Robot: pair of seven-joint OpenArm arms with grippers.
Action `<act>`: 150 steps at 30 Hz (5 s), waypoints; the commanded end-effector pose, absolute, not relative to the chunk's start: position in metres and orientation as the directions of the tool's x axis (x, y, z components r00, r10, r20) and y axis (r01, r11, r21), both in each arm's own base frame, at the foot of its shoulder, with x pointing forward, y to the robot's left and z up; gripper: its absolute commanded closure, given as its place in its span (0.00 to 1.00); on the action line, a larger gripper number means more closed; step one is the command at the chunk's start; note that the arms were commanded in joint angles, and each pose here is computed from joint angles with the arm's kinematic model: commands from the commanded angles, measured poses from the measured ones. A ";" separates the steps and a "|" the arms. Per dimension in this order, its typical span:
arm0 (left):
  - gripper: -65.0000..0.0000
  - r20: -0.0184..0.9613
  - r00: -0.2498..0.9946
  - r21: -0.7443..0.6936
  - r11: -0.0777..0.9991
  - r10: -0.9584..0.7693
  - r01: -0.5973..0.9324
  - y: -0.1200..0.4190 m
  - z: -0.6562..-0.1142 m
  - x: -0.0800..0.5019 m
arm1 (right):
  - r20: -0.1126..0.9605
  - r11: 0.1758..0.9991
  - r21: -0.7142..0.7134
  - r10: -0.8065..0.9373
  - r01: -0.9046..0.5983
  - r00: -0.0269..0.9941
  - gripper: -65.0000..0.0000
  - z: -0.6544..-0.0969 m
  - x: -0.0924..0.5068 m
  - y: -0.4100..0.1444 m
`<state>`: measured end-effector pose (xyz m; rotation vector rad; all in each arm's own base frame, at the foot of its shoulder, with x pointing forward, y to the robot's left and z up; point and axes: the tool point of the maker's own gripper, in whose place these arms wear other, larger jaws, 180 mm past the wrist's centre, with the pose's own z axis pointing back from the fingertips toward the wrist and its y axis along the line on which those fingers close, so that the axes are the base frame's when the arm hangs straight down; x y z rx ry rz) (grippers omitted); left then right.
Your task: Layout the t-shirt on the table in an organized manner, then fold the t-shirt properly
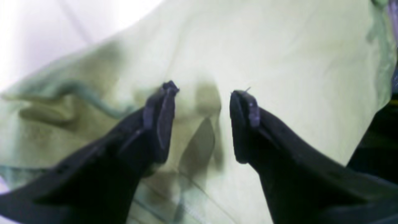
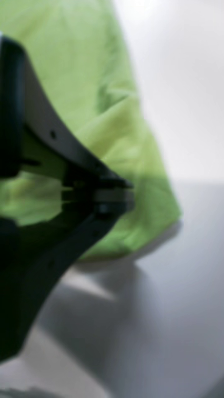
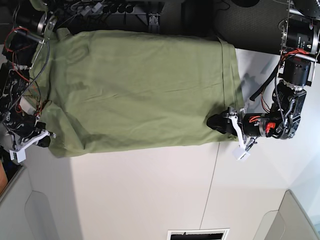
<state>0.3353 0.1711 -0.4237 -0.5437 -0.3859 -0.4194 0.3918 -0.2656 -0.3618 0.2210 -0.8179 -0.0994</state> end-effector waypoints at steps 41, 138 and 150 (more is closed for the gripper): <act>0.49 0.327 0.872 -0.327 0.821 -0.365 0.467 0.201 -0.436 0.321 | 0.767 0.990 0.129 -0.136 0.057 0.627 1.00 -0.321 0.431 -0.286; 0.49 0.348 0.931 -0.354 0.903 -0.113 0.242 0.318 -0.372 0.334 | 0.607 1.000 -0.016 0.019 -0.012 0.794 1.00 -0.430 0.321 -0.275; 0.49 0.363 0.917 -0.514 0.784 -0.169 0.348 0.272 -0.337 0.324 | 0.713 0.999 0.027 0.003 -0.032 0.701 1.00 -0.384 0.344 -0.277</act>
